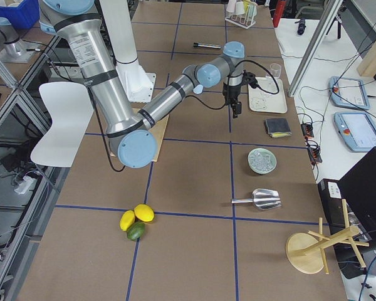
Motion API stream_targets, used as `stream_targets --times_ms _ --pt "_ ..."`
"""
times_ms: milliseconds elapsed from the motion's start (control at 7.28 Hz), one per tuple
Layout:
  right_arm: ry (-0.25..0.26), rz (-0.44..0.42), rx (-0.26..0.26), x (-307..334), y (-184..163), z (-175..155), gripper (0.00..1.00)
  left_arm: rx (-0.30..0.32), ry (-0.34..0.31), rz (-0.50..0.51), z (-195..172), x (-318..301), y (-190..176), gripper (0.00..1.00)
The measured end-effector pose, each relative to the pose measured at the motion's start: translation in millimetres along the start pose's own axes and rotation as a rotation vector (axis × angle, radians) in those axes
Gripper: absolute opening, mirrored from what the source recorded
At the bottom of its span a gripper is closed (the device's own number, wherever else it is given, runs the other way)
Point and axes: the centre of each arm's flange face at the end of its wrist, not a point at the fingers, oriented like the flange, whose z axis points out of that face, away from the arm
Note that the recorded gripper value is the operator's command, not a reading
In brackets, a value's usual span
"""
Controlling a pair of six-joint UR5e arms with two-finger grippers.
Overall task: Squeeze lemon into cup
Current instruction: 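Withdraw the right arm away from the cup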
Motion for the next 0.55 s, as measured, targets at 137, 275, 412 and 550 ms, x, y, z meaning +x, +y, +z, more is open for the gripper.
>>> stream_targets --times_ms 137,275,412,550 --pt "0.014 -0.020 -0.028 64 27 2 1.00 -0.004 0.041 -0.014 14 19 -7 1.00" --pt "0.036 -0.016 -0.065 117 61 11 1.00 -0.024 0.081 -0.045 34 38 -11 1.00" --pt "0.062 0.023 -0.108 162 99 23 1.00 -0.046 0.124 -0.081 52 57 -17 1.00" --pt "0.079 0.074 -0.128 195 126 25 1.00 -0.073 0.166 -0.131 71 78 -23 1.00"
